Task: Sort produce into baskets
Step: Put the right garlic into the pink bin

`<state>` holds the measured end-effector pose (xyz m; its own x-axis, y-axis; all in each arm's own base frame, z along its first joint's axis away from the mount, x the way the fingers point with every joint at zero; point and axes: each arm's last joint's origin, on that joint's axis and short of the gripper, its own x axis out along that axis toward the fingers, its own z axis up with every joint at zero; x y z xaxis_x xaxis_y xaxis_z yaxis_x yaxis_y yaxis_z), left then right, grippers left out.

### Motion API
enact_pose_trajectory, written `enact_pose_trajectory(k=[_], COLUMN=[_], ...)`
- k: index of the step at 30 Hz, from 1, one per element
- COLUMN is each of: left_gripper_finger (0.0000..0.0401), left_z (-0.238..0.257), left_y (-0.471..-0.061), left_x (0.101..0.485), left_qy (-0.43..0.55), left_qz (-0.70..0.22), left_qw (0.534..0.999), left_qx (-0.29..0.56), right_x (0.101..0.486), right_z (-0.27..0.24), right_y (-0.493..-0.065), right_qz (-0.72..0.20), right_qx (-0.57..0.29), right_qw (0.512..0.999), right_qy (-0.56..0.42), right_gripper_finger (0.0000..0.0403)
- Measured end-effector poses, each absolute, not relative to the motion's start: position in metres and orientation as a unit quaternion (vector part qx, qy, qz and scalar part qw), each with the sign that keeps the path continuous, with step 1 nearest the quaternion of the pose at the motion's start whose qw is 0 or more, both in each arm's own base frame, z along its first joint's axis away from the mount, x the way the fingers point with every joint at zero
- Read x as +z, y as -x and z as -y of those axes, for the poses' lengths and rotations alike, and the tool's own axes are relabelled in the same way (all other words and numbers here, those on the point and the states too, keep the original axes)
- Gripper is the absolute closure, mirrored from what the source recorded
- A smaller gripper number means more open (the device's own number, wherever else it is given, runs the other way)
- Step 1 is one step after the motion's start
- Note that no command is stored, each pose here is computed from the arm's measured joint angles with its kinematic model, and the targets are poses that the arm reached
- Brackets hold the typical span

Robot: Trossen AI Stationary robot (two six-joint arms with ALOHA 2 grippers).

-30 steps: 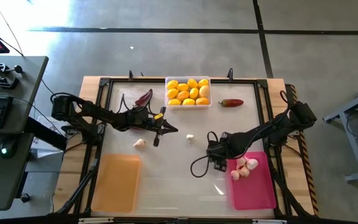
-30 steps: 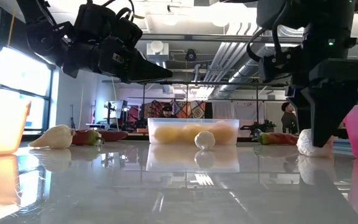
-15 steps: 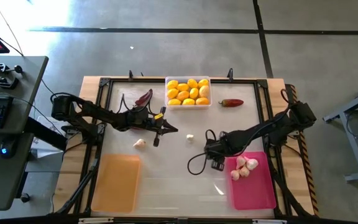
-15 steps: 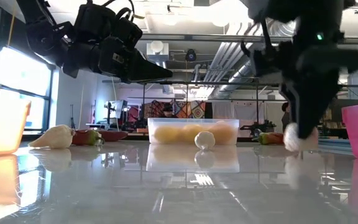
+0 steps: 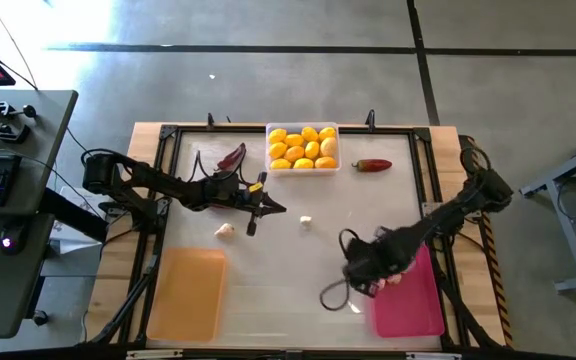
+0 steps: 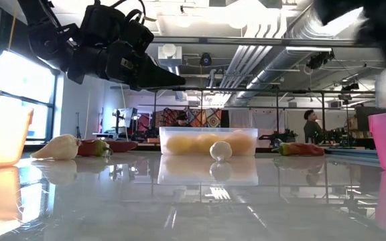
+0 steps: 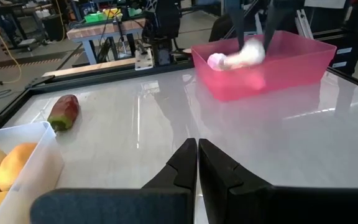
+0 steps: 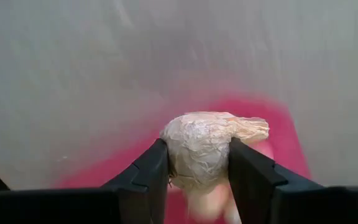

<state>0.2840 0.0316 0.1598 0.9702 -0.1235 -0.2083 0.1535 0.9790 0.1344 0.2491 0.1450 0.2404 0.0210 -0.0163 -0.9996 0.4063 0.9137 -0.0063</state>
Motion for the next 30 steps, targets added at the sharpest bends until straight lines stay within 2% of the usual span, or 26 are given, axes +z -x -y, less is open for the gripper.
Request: enact_pose_trajectory(k=[7, 15, 24, 30], left_gripper_finger=[0.0398, 0.0398, 0.0398, 0.0398], left_z=[-0.032, -0.032, -0.032, -0.032], left_y=[-0.284, -0.284, -0.284, -0.284], left_x=[0.16, 0.16, 0.16, 0.16], left_qy=[-0.075, -0.072, -0.07, -0.07], left_qz=[-0.1, -0.1, -0.1, -0.1], left_qw=[0.99, 0.99, 0.99, 0.99], left_qx=[-0.07, -0.07, -0.07, -0.07], right_x=[0.244, 0.219, 0.195, 0.182], right_z=[-0.177, -0.182, -0.155, -0.142], right_y=[-0.207, -0.174, -0.147, -0.135], right_qz=[-0.697, -0.715, -0.694, -0.686], right_qx=[-0.277, -0.35, -0.307, -0.315], right_qw=[0.634, 0.566, 0.582, 0.578], right_qy=[-0.189, -0.216, -0.291, -0.309], right_gripper_finger=[0.0274, 0.0275, 0.0305, 0.0271])
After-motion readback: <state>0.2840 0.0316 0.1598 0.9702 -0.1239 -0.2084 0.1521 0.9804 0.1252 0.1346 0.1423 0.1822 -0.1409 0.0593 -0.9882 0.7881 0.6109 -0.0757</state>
